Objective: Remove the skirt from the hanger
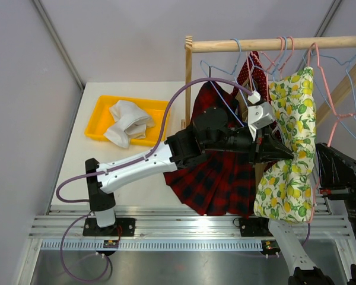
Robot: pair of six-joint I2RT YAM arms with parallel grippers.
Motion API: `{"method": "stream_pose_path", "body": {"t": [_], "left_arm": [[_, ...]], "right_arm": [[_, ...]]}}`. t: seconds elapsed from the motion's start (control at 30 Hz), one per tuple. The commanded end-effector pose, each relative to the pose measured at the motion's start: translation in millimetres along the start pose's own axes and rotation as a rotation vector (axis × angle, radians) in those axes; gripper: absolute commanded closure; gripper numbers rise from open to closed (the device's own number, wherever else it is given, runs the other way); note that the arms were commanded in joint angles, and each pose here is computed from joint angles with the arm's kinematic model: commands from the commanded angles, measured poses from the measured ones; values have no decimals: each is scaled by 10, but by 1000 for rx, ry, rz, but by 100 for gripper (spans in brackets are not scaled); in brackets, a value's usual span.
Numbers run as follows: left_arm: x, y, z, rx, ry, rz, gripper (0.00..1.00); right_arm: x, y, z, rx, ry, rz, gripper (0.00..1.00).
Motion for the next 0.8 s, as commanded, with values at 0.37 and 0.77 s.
{"method": "stream_pose_path", "body": {"t": [0.37,0.77], "left_arm": [[-711,246,130,84,-263,103,100],[-2552,-492,196,226,-775,10,100]], "right_arm": [[135,-247,-28,-41,19,-89,100],[116,-397,-253,-104,168,-140,100]]}}
Point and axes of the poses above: each gripper's point midway between its finger pads, its own x axis out along the fingers, its own z axis along the line the jaws close on, y = z × x, the point moved 5 cm from there along -x, back along the fingers, and after that the axes turned 3 degrees about -x, right-handed, at the moved point
